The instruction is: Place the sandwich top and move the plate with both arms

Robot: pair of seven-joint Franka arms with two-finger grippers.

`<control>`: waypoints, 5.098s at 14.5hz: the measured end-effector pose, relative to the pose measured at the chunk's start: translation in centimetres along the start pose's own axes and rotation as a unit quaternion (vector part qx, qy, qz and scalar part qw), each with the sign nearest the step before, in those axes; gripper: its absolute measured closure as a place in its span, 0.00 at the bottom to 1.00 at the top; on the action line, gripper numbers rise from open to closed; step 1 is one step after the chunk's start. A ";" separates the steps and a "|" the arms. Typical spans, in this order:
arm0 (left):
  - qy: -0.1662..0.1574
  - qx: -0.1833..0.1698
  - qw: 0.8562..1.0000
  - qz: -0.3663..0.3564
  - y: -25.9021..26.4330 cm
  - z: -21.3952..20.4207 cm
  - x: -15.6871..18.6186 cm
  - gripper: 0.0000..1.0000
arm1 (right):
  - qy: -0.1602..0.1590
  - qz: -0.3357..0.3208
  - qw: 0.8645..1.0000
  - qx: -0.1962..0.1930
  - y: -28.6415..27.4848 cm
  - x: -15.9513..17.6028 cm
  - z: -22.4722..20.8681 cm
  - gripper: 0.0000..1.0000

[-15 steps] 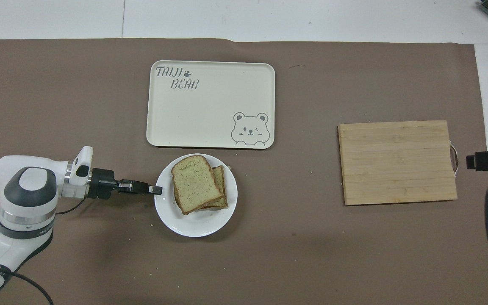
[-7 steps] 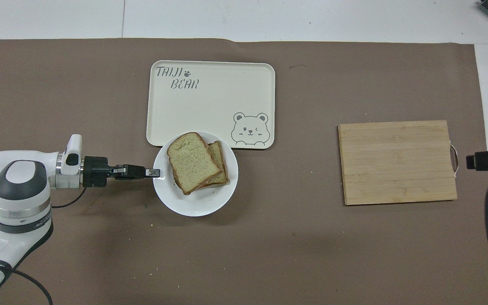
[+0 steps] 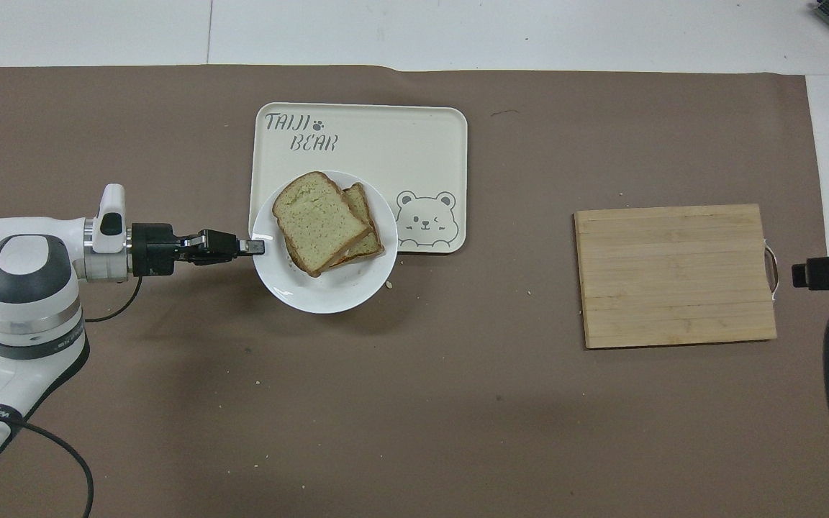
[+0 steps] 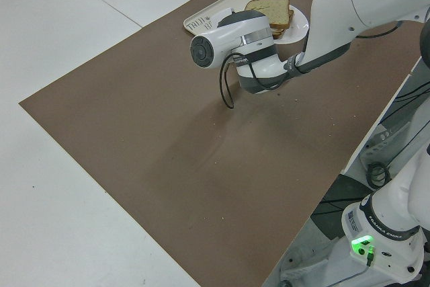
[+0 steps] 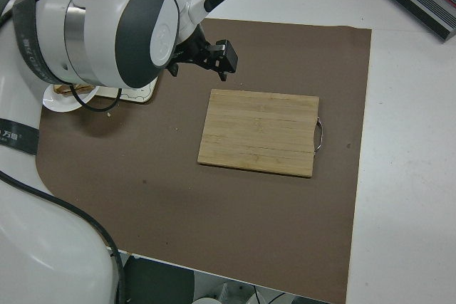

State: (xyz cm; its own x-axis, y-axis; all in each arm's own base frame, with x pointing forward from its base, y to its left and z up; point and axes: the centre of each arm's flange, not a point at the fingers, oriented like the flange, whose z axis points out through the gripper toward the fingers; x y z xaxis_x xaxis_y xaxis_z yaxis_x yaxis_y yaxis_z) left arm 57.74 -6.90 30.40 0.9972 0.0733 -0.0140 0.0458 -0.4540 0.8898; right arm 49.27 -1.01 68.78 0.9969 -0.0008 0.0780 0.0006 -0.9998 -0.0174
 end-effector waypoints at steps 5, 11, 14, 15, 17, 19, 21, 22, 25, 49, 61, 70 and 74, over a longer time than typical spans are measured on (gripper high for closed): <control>0.031 0.016 0.999 -0.030 2.4 2.5 4.0 0.96 | 0.000 0.000 1.000 0.000 0.0 0.0 0.0 0.00; 0.045 0.017 0.998 -0.046 2.1 5.7 6.8 0.96 | 0.000 0.000 1.000 0.000 0.0 0.0 0.0 0.00; 0.045 0.016 0.997 -0.053 0.8 6.1 7.6 0.96 | 0.000 0.000 1.000 0.000 0.0 0.0 0.0 0.00; 0.046 0.015 0.997 -0.053 0.6 6.2 7.8 0.96 | 0.000 0.000 1.000 0.000 0.0 0.0 0.0 0.00; 0.046 0.014 0.997 -0.052 0.5 6.3 8.1 0.96 | 0.000 0.000 1.000 0.000 0.0 0.0 0.0 0.00; 0.046 0.014 0.997 -0.053 0.5 6.3 8.1 0.96 | 0.000 0.000 1.000 0.000 0.0 0.0 0.0 0.00; 0.046 0.015 0.997 -0.053 0.4 6.4 8.1 0.96 | 0.000 0.000 1.000 0.000 0.0 0.0 0.0 0.00; 0.047 0.016 0.997 -0.053 0.4 6.4 8.1 0.96 | 0.000 0.000 1.000 0.000 0.0 0.0 0.0 0.00; 0.053 0.022 0.997 -0.048 0.3 6.5 8.2 0.96 | 0.000 0.000 1.000 0.000 0.0 0.0 0.0 0.00; 0.010 0.192 0.980 0.045 6.6 -0.3 7.3 0.00 | 0.000 0.000 1.000 0.000 0.0 0.0 0.0 0.00; -0.052 0.384 0.915 0.109 15.7 -12.7 1.9 0.00 | 0.000 0.000 1.000 0.000 0.0 0.0 0.0 0.00; -0.081 0.456 0.876 0.134 25.3 -19.9 -4.1 0.00 | 0.000 0.000 1.000 0.000 0.0 0.0 0.0 0.00; -0.091 0.477 0.865 0.127 28.1 -22.1 -7.4 0.00 | 0.000 0.000 1.000 0.000 0.0 0.0 0.0 0.00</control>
State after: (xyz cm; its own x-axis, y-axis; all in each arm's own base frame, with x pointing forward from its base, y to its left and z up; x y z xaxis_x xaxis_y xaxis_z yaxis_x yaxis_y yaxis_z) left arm 50.37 -0.62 65.57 0.9709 -0.2384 -0.0222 -0.2353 -0.9673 0.0950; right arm 49.27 -1.01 68.78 0.9969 -0.0008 0.0780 0.0006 -0.9998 -0.0174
